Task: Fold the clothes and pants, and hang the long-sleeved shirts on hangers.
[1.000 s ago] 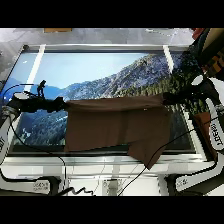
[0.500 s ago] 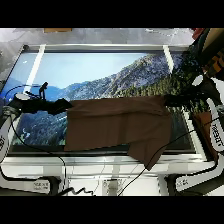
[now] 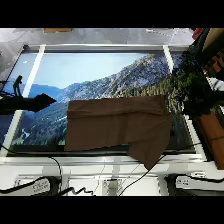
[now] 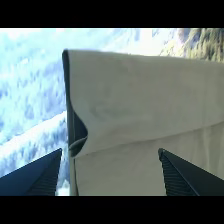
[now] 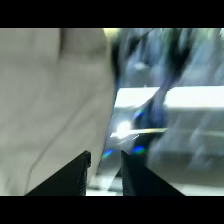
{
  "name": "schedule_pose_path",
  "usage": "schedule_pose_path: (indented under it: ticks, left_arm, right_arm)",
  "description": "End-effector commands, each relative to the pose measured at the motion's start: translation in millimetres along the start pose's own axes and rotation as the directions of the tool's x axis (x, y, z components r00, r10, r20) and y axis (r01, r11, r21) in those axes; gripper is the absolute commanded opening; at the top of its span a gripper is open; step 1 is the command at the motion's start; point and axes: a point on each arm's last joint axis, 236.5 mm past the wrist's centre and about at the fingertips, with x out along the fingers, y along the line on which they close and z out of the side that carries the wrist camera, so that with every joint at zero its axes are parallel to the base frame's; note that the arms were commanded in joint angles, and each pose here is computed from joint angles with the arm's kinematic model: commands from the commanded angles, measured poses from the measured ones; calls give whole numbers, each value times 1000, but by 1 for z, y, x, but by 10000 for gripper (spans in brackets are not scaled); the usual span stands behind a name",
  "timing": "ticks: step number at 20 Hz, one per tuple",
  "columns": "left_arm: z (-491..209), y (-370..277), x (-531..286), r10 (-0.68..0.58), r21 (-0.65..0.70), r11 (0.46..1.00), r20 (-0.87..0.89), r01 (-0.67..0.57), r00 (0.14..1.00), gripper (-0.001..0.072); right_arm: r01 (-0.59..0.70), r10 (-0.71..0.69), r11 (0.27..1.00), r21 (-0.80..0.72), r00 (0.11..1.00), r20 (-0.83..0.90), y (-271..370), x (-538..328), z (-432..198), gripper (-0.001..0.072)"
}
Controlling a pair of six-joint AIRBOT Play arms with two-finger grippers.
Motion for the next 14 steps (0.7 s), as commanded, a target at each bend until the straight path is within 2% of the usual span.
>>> schedule_pose_path:
  ticks: [1,4,7,8,11,14]
  left_arm:
    - [10,-16,-22,5,58,998,62,-9,998,692]
    - [17,-27,-23,-33,49,998,90,29,995,691]
    - [20,-35,-22,-60,59,997,100,54,993,692]
    - [20,-37,-22,-65,60,996,100,59,993,692]
    - [19,-39,-20,-68,64,996,95,62,993,692]
    - [19,-40,-20,-70,65,996,94,64,993,692]
  right_arm:
    - [-191,197,979,69,976,-91,20,20,-80,223]
    - [-263,287,955,135,934,-211,38,60,-144,224]
    - [-403,433,899,171,874,-221,70,83,-165,227]
    - [-392,425,902,180,877,-224,68,91,-170,227]
    - [-326,362,927,185,907,-217,53,110,-176,345]
    - [-274,306,944,182,935,-181,39,121,-170,344]
